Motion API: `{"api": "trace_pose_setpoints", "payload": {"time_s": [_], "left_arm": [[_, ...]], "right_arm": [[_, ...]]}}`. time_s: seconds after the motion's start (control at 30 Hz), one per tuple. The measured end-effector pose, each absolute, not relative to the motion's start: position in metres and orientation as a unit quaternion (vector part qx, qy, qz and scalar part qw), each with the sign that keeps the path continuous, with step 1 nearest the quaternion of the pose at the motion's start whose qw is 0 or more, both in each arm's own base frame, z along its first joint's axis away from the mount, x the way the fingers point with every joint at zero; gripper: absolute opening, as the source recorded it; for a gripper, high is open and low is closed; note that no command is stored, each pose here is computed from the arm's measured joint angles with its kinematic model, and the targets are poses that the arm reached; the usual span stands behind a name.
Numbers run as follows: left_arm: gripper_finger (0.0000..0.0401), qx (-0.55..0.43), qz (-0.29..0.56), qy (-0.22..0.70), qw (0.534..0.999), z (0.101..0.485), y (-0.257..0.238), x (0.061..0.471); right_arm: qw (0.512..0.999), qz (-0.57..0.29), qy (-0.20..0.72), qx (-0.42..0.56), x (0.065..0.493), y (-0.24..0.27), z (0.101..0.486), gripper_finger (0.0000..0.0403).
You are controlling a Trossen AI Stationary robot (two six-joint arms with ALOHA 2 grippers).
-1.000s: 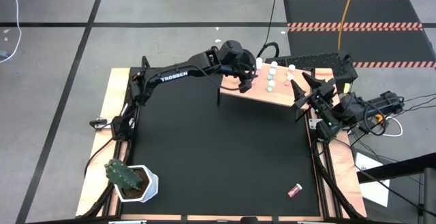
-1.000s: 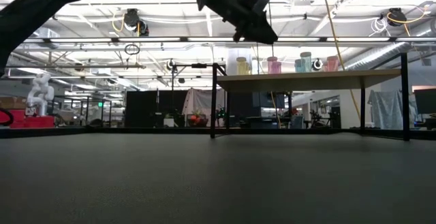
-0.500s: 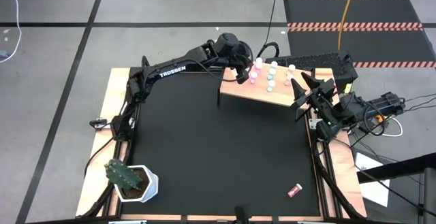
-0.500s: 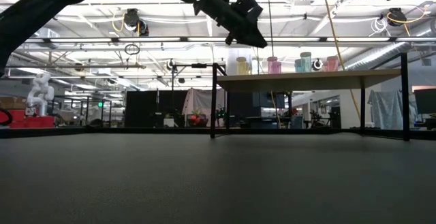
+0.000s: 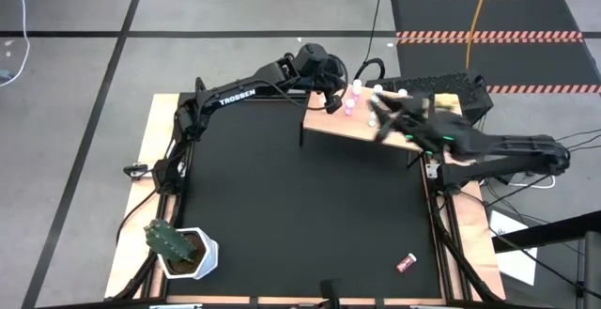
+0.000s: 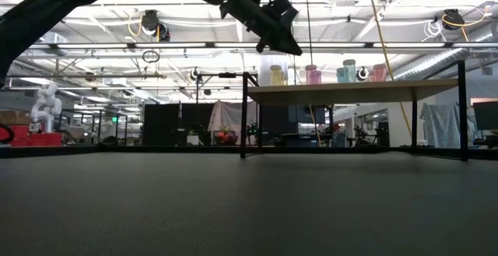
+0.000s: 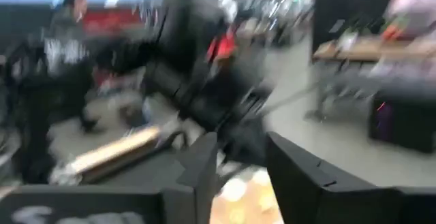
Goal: Pick and place medicine bottles onto shelf by color
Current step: Adjust the pill bottles on the shelf
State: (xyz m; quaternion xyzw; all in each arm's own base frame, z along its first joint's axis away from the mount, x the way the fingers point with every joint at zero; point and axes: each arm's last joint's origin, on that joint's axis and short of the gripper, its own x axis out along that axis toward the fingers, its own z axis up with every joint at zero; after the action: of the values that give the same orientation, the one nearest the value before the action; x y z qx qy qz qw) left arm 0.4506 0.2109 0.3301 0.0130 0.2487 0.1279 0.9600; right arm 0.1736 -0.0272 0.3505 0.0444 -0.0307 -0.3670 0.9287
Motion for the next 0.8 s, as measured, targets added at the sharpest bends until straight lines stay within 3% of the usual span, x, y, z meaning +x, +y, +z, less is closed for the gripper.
{"api": "trace_pose_setpoints", "payload": {"time_s": [0.13,0.33,0.57,0.8], "left_arm": [[0.0009,0.003,0.11,0.253,0.961,0.329,0.216,0.447],[0.0008,-0.005,0.103,0.282,0.954,0.323,0.223,0.44],[0.0005,0.056,0.073,0.293,0.952,0.322,0.214,0.443],[0.0003,0.072,0.064,0.297,0.95,0.321,0.211,0.445]], "right_arm": [[0.929,-0.353,0.014,0.106,0.198,-0.056,0.345,0.0083],[0.898,-0.375,0.13,0.192,0.193,-0.115,0.362,0.0007],[0.854,-0.344,0.278,0.274,0.2,-0.177,0.36,0.0001],[0.833,-0.335,0.329,0.293,0.209,-0.197,0.341,0.0001]]}}
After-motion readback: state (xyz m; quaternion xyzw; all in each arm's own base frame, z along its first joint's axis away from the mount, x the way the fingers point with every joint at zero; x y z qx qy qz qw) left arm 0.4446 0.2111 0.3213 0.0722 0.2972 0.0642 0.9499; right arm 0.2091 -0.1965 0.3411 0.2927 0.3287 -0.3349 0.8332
